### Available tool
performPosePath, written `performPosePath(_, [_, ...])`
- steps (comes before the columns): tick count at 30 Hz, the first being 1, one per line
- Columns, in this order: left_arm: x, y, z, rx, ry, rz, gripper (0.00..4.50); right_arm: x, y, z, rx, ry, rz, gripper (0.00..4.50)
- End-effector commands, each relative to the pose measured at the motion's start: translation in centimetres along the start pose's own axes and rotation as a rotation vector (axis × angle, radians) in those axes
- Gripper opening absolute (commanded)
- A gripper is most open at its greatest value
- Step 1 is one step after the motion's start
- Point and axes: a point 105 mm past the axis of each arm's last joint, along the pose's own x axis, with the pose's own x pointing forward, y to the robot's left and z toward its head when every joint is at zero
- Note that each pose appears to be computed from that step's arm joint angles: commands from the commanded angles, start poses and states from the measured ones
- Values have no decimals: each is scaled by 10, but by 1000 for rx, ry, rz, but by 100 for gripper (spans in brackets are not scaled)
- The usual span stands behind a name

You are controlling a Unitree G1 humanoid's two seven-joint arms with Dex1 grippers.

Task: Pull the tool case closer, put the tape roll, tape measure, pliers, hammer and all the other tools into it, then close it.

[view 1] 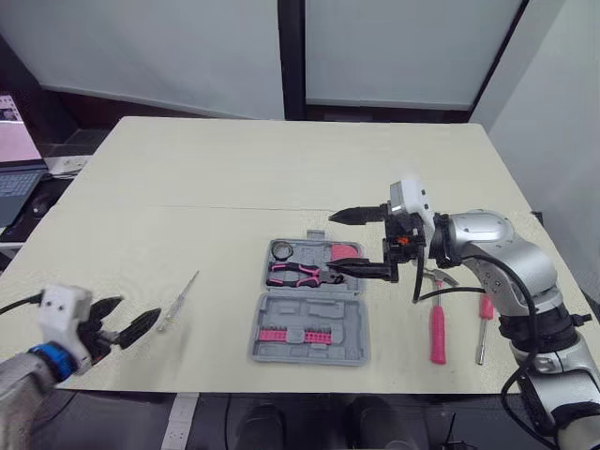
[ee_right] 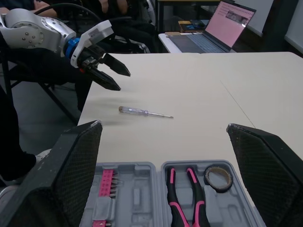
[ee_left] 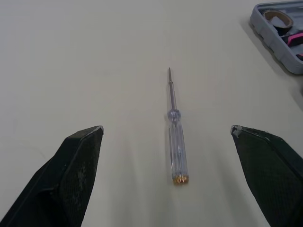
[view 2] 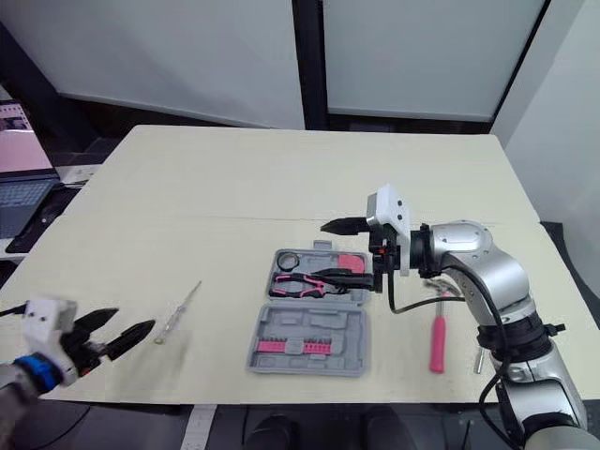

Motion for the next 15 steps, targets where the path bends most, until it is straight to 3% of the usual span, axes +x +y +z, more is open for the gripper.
performPosePath(1, [16, -4, -15, 19, 43, 35, 450, -7, 1, 10, -53, -11, -35, 447])
performPosePath(6, [36, -9, -30, 17, 81, 69, 450, -13, 1, 8, -44, 2, -67, 447])
performPosePath(15, [51, -20, -33, 15, 76, 36, 450, -14, 2, 8, -43, 7, -76, 447])
